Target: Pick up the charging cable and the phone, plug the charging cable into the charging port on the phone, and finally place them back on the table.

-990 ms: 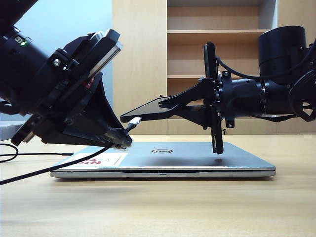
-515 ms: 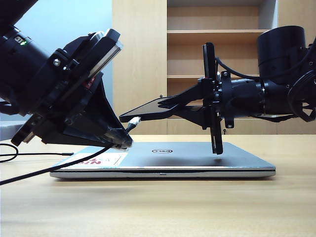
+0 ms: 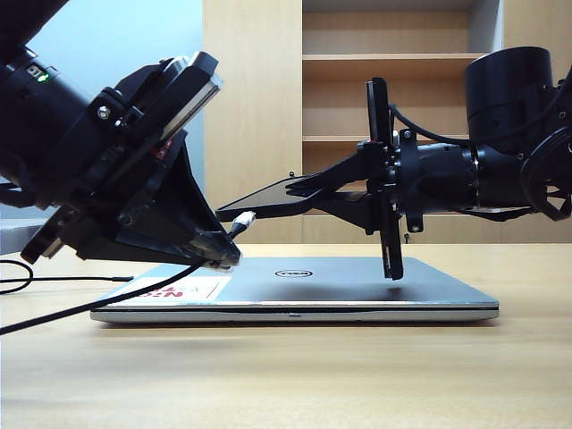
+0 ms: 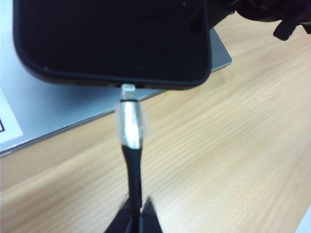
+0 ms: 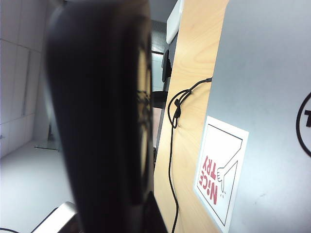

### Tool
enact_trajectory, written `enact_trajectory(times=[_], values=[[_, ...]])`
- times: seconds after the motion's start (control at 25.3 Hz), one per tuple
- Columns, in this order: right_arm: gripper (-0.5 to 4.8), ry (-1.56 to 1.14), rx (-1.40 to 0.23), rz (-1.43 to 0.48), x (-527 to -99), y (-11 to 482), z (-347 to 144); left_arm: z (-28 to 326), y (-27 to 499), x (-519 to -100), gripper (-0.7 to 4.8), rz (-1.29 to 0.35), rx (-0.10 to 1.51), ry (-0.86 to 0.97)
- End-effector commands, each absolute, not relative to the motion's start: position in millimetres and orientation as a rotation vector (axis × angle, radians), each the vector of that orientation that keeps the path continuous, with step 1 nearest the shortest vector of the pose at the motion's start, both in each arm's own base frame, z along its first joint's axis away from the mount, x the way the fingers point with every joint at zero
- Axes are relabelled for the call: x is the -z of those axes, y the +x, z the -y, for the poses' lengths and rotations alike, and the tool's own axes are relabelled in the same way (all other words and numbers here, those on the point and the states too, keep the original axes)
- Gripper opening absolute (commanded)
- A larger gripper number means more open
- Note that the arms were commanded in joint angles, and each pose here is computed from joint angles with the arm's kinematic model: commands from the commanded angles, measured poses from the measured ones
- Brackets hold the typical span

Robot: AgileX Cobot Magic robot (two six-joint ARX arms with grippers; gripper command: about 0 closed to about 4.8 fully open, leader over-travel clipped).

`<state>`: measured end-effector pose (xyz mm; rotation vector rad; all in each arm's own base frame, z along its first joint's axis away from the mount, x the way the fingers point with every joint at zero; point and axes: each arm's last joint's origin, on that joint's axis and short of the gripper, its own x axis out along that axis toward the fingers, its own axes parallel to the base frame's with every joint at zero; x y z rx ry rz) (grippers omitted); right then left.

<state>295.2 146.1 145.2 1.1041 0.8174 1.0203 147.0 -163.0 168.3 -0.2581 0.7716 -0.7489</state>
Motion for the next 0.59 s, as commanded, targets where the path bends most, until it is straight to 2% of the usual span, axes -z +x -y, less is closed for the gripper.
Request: enact_trajectory(times=[0.04,0.59], values=[[-0.05,1.086,-1.068,-0.759,-153.5,295.5,-147.2,163.9,147.5,-170.8,-0.08,-0.752,0.761,-0.267],[-0.05,0.99,-1.143,-0.726,-154.1,294.1,-147.7,163.9,147.6,-170.8,-0.08,-0.752,0.761,-0.267]])
